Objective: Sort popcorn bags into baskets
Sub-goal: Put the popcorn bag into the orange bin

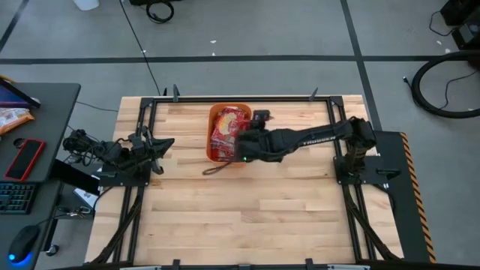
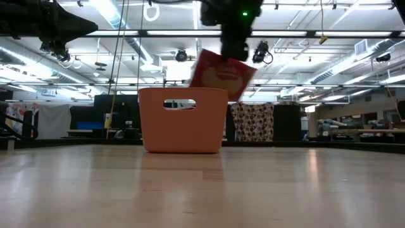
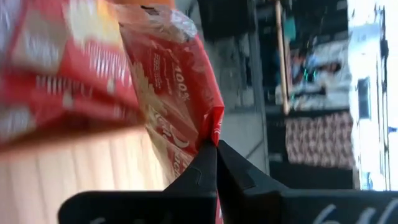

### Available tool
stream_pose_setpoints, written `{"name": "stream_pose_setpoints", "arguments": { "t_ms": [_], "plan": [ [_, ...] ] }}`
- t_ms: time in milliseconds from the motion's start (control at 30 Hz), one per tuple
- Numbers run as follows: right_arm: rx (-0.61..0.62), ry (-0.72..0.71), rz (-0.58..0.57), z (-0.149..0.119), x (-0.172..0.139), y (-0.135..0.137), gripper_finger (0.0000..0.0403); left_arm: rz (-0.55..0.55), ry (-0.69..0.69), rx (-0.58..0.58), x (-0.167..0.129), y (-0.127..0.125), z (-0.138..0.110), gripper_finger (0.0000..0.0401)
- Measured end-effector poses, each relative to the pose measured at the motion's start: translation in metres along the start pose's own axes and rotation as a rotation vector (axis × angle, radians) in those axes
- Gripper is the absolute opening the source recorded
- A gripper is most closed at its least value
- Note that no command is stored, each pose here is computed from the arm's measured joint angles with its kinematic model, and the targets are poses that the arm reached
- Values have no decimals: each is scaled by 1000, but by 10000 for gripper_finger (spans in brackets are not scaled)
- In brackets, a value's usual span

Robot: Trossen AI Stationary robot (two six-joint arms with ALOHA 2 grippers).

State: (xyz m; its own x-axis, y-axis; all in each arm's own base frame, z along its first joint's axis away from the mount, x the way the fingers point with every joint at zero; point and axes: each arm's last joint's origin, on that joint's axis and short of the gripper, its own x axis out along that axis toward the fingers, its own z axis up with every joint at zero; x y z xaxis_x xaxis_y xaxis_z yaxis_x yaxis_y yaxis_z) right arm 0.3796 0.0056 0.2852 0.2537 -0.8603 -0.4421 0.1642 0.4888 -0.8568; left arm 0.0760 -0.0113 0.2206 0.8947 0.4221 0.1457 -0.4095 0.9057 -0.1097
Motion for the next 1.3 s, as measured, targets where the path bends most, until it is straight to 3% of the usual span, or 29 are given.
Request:
{"name": "stream_pose_setpoints", "arguments": {
  "t_ms": [200, 367, 700, 833, 1000, 1200, 1300],
  "plan": [
    [23, -218, 62, 31, 10, -14, 0, 0, 0, -1, 0, 0, 0, 13],
    [24, -413, 226, 42, 19, -22, 0, 0, 0, 0, 0, 0, 0, 13],
    [51, -500, 245, 30, 69, -14, 0, 0, 0, -1, 0, 0, 0, 13],
    [67, -493, 213, 15, 92, -5, 1, 0, 0, -1, 0, 0, 0, 13],
    [137, -436, 309, -6, 115, 10, 29, 0, 0, 0, 0, 0, 0, 13],
    [189, -339, 365, -17, 120, 18, 83, 0, 0, 0, 0, 0, 0, 13],
    [206, -292, 295, -17, 114, 19, 99, 0, 0, 0, 0, 0, 0, 13]
  ]
}}
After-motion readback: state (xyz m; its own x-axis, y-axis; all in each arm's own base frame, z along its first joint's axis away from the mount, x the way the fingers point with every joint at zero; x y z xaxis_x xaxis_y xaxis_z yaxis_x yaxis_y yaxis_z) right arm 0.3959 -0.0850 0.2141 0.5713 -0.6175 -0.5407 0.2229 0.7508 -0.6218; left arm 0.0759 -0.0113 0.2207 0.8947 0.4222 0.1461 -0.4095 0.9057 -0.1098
